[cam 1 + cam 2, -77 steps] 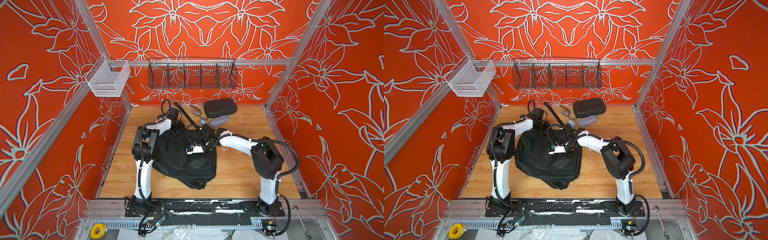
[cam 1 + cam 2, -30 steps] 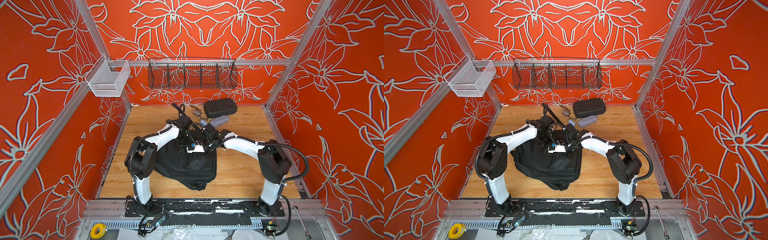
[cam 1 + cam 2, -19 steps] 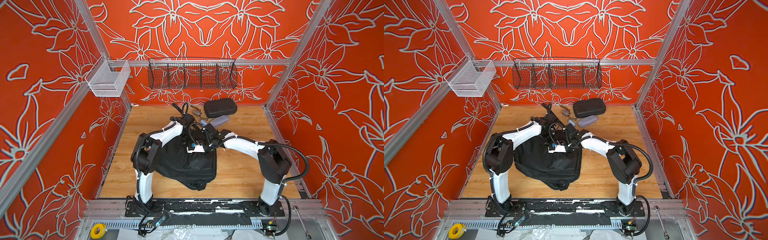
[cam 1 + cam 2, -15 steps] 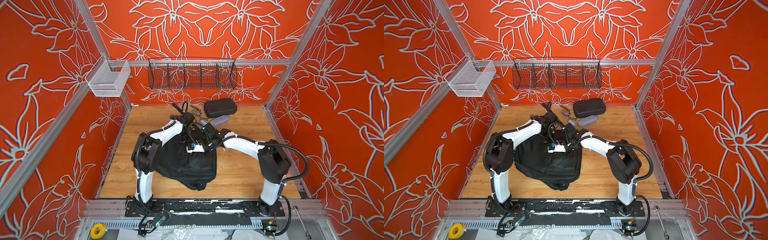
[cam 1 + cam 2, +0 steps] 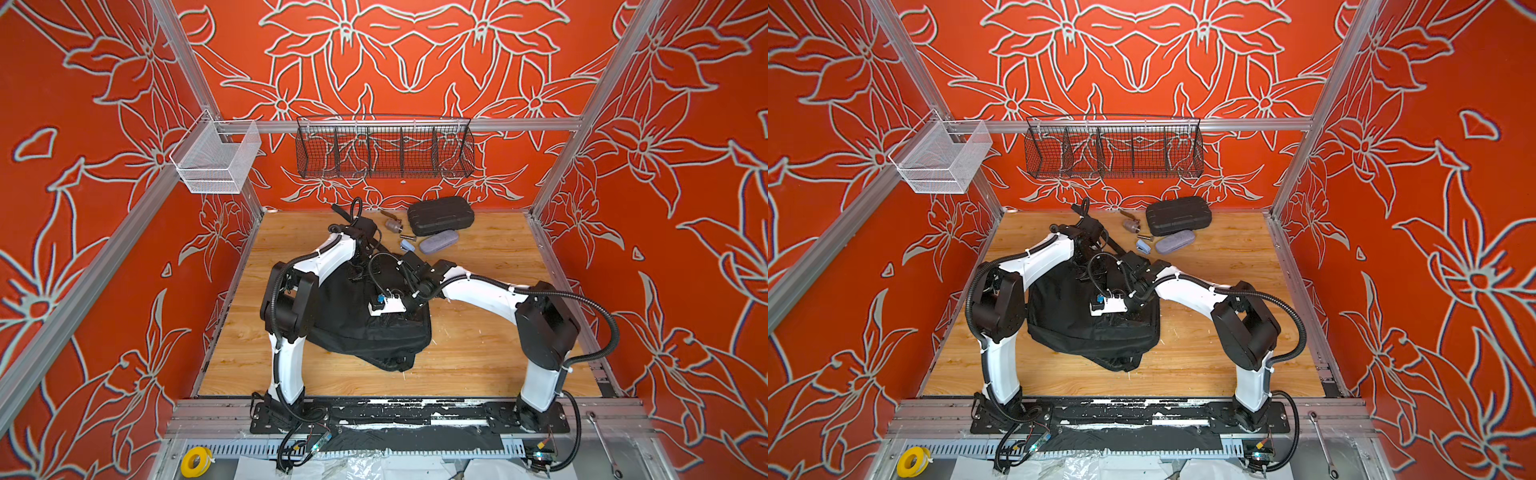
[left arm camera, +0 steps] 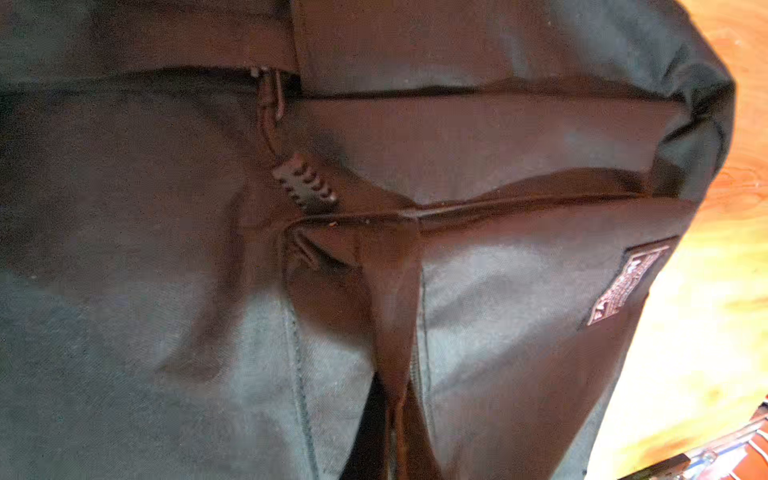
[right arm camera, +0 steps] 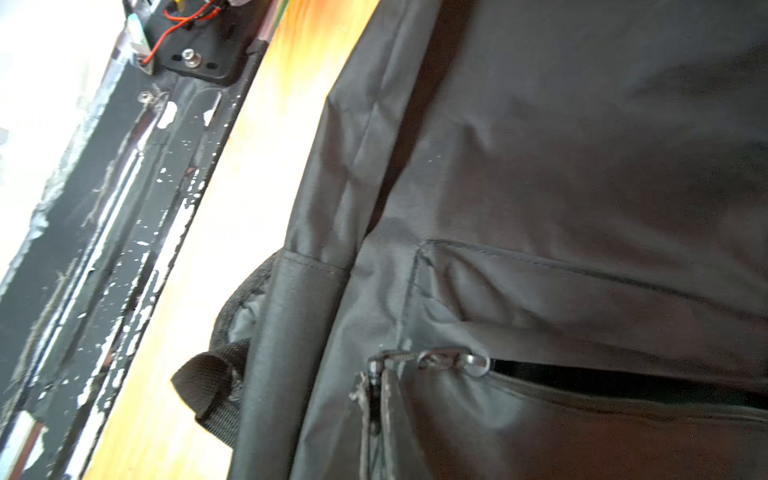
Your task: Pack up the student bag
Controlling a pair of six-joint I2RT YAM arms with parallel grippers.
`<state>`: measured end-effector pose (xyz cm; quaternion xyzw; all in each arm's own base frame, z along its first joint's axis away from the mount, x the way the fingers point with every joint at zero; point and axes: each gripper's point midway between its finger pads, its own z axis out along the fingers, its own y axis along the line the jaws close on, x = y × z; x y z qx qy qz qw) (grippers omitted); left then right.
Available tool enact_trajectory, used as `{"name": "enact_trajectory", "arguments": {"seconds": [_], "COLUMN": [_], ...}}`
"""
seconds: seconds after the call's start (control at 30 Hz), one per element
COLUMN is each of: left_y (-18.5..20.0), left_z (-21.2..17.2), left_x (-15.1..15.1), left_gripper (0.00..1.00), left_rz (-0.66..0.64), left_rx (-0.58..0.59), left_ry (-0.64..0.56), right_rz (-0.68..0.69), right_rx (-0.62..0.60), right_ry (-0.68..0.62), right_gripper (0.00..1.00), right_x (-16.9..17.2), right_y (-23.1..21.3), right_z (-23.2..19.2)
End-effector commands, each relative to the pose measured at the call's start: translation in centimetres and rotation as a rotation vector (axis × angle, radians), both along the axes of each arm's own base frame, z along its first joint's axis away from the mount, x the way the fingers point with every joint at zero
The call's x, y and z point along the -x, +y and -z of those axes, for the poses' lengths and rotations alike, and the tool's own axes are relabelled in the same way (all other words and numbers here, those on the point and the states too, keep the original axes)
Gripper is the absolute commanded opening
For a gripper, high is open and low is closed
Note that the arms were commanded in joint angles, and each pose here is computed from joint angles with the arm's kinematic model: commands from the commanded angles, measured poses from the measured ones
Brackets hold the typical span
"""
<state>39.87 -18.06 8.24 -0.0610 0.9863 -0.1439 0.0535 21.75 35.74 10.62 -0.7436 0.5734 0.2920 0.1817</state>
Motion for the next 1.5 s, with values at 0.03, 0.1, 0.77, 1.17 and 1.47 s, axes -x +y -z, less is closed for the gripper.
{"name": "enact_trajectory", "arguments": {"seconds": [0.03,0.1,0.77,1.17,1.47], "left_y": [-0.1,-0.4,-4.2,-4.0,-3.9], "left_z": [-0.7,-0.8,-1.4,-2.2,-2.7], "left_x": [-2.8,-2.7,3.4,3.7,4.7], "left_gripper": [0.0,0.0,0.0,0.21,0.35], "left_rz": [-0.015,-0.008,0.063,0.048,0.1], "left_rx": [0.016,0.034,0.187,0.17,0.125], "left_ry": [-0.087,-0.086,-0.067,-0.098,-0.11], "right_rz": [-0.086,-0.109,0.701,1.267,1.48], "right_rx": [0.03,0.038,-0.382,-0.247,-0.073], "right_ry": [0.153,0.162,-0.045,-0.156,-0.026], "right_gripper": [0.0,0.0,0.44,0.54,0.56], "right_x": [4.7,5.5,-9.1,-20.8,-27.6], "right_y": [-1.0,-1.2,-2.5,-10.6,-14.0], "right_z": [-1.1,-1.0,-9.7,-8.0,-3.7]}}
